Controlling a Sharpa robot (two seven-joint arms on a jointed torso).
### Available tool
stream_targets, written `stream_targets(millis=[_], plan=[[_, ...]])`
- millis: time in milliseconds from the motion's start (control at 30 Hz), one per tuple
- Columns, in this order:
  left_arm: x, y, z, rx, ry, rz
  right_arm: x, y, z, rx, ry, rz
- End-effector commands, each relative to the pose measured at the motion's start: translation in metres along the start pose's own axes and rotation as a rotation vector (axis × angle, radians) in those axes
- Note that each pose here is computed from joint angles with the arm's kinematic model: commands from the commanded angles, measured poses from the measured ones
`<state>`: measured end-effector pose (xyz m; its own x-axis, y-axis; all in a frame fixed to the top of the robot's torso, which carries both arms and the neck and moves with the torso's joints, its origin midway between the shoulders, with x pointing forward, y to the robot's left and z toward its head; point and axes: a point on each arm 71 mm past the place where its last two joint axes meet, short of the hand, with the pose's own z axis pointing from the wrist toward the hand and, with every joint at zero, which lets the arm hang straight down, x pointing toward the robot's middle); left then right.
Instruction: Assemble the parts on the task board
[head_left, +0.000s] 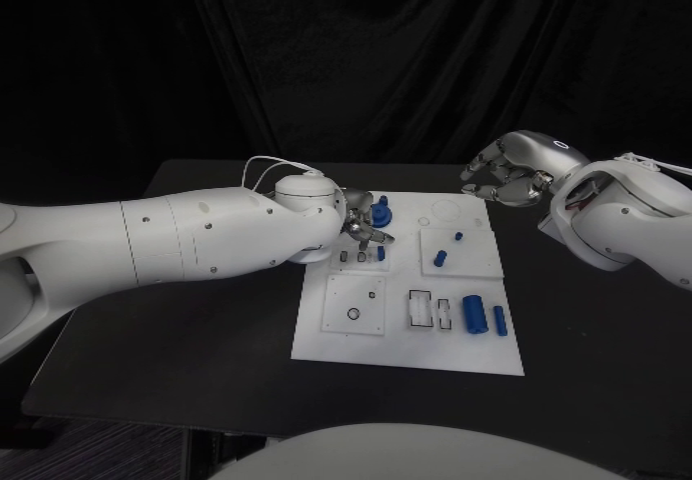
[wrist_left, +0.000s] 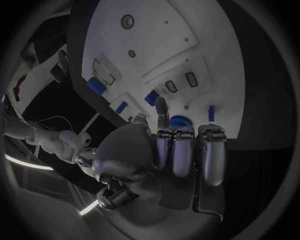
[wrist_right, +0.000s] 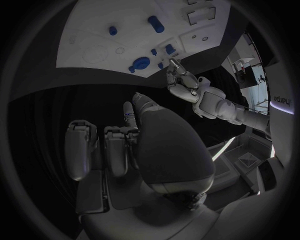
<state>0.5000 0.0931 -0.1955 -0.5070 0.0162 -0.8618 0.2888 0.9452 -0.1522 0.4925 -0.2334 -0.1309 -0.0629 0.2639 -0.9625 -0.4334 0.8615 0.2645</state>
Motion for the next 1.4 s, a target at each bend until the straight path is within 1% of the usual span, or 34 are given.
stream_targets(millis=[33, 200, 467, 767, 1400], plan=[[0.0, -0.0054, 0.0001, 0.032, -0.026, -0.039, 0.001, -0.002, 0.0, 0.027, 0.006, -0.001], [0.0005, -0.0117, 0.0011, 0.063, -0.032, -0.042, 0.0, -0.002, 0.0, 0.02, -0.01, 0.0], [0.0054, -0.0157, 0.003, 0.068, -0.012, -0.036, 0.0, -0.003, 0.001, 0.015, -0.017, -0.001], [0.0083, -0.0169, 0.0048, 0.059, -0.005, -0.036, 0.001, -0.002, 0.001, 0.01, -0.018, 0.0], [0.0101, -0.0129, 0.0071, 0.036, 0.001, -0.036, 0.001, -0.004, 0.0, 0.018, -0.012, -0.001]])
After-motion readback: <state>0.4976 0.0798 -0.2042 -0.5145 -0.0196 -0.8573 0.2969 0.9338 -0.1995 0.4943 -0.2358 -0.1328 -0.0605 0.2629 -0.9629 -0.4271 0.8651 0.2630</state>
